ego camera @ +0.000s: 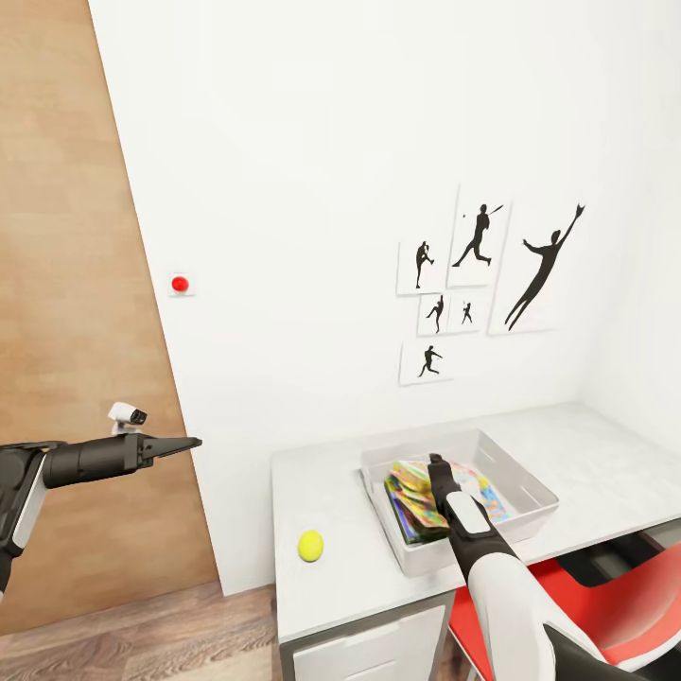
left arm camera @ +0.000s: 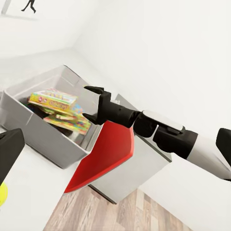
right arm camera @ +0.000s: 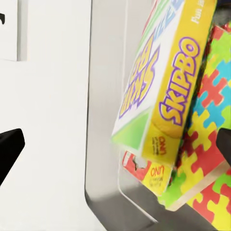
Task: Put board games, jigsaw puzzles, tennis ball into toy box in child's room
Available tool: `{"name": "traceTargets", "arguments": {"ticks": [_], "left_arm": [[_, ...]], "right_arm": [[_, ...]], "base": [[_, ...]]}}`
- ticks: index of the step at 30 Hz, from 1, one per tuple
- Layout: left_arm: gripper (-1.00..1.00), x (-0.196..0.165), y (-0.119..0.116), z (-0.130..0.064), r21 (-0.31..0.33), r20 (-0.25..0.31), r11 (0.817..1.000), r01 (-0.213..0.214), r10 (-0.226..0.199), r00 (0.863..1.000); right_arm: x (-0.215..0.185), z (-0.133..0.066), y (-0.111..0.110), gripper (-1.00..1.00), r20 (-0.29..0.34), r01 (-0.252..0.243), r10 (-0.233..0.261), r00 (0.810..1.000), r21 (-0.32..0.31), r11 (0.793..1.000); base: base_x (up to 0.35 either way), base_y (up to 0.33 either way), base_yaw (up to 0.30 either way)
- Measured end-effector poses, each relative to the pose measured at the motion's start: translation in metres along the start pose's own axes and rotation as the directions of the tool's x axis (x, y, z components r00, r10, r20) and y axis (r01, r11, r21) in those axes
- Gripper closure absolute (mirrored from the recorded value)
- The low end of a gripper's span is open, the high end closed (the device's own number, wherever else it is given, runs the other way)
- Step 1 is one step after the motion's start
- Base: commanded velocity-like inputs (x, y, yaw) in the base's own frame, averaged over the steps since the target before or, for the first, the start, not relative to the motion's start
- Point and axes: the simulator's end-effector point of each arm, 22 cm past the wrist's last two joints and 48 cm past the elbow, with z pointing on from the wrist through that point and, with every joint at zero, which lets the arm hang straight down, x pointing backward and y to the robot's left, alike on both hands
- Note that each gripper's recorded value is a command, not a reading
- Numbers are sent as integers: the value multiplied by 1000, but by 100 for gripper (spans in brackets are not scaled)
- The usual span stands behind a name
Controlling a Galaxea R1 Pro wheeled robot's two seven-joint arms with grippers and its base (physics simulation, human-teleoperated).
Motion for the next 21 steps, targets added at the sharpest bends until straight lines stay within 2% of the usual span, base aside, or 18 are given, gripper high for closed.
{"name": "traceTargets", "arguments": {"ticks": [11,13,15,17,21], "left_arm": [[-100,0,0,0,0,0,1000,-1,1,1000],[-100,0,0,0,0,0,1000,-1,1,1000],[-100,0,0,0,0,0,1000,-1,1,1000],[-100,0,0,0,-1,0,1000,-1,1,1000],[-100,0,0,-1,-1,0,1000,-1,1,1000]], "right_arm": [[3,-1,1,-100,-16,5,-5,1000,-9,1000],[1,0,-3,-100,-39,12,-12,999,-8,1000],[8,-1,-4,-100,-89,19,-20,996,-11,1000],[7,-4,10,-100,-140,29,-36,989,-47,998],[-20,-18,32,-100,-143,30,-49,988,-127,991]], "base": [[0,0,0],[0,0,0],[0,0,0],[0,0,0],[0,0,0]]}}
